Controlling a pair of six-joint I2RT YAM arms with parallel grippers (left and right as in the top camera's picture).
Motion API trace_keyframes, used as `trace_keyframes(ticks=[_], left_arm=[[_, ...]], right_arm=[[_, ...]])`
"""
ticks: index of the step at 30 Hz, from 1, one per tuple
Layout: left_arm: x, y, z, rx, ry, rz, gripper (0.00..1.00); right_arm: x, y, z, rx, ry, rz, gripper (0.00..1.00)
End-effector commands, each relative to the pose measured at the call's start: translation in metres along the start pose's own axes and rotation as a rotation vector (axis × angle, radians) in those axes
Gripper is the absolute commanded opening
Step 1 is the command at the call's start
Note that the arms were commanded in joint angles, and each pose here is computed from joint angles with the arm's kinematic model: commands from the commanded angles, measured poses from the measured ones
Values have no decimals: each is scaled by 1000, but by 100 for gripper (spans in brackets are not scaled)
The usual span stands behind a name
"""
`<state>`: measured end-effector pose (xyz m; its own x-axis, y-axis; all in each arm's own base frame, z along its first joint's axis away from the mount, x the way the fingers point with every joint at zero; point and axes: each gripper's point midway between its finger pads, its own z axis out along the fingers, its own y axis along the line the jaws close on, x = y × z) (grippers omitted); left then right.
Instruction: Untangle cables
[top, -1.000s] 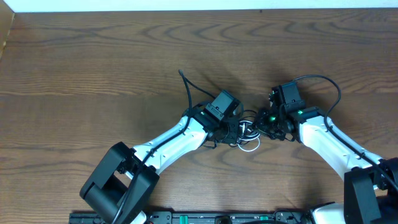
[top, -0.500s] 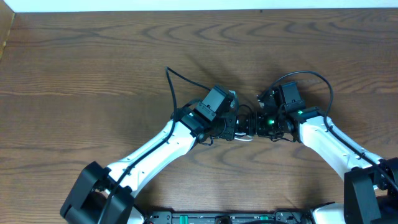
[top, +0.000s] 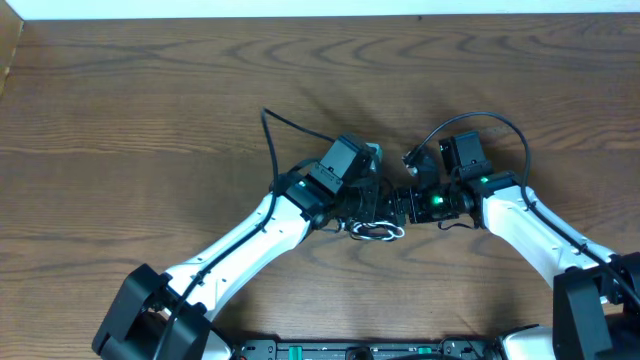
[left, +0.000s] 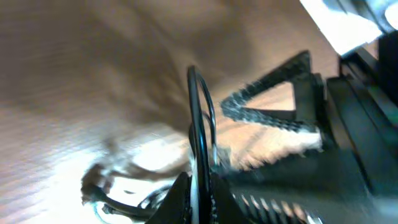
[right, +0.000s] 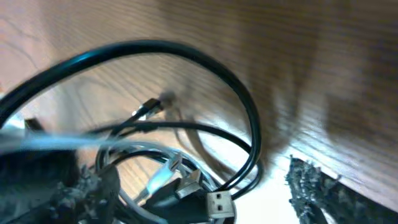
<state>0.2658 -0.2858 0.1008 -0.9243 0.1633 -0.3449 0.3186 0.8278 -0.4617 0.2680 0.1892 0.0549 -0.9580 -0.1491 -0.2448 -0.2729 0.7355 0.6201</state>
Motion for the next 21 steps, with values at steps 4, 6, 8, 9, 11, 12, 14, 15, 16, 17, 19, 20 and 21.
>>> trace_keyframes(ticks=[4,6,8,9,11,12,14,15,16,17,19,20,21], left_arm=[[-10,17,-4,-108,-68,13,8],[-10,17,-4,-107,-68,5,8],[-10,17,-4,-108,-69,1,8],[-11,17,-4,-108,-69,2,8],[-11,17,-4,-107,-69,1,8],[-10,17,-4,-104,-68,1,8],[-9,10,-3,-69,-58,4,7],[-9,6,-3,-43,-54,5,8],[-10,1,-4,-17,-54,7,7],[-12,-2,-6,2,-58,9,8],[-17,-7,-12,33,-76,7,8],[-20,-6,-15,35,-87,-3,8],[-22,-6,-19,38,-98,-11,8]], right_arm=[[-4,29,-1,-145,-3,-118,83],[-4,31,-1,-160,-2,-122,81],[-1,38,-2,-202,3,-152,79],[0,41,-3,-217,7,-161,79],[1,42,-3,-225,10,-169,78],[1,41,-3,-221,10,-169,77],[1,39,-2,-208,8,-169,73],[0,37,-2,-195,7,-169,68],[0,33,-1,-169,7,-166,62],[0,30,-1,-153,7,-164,58],[2,24,1,-118,16,-157,55],[3,24,1,-113,20,-157,54],[4,25,2,-114,22,-160,53]])
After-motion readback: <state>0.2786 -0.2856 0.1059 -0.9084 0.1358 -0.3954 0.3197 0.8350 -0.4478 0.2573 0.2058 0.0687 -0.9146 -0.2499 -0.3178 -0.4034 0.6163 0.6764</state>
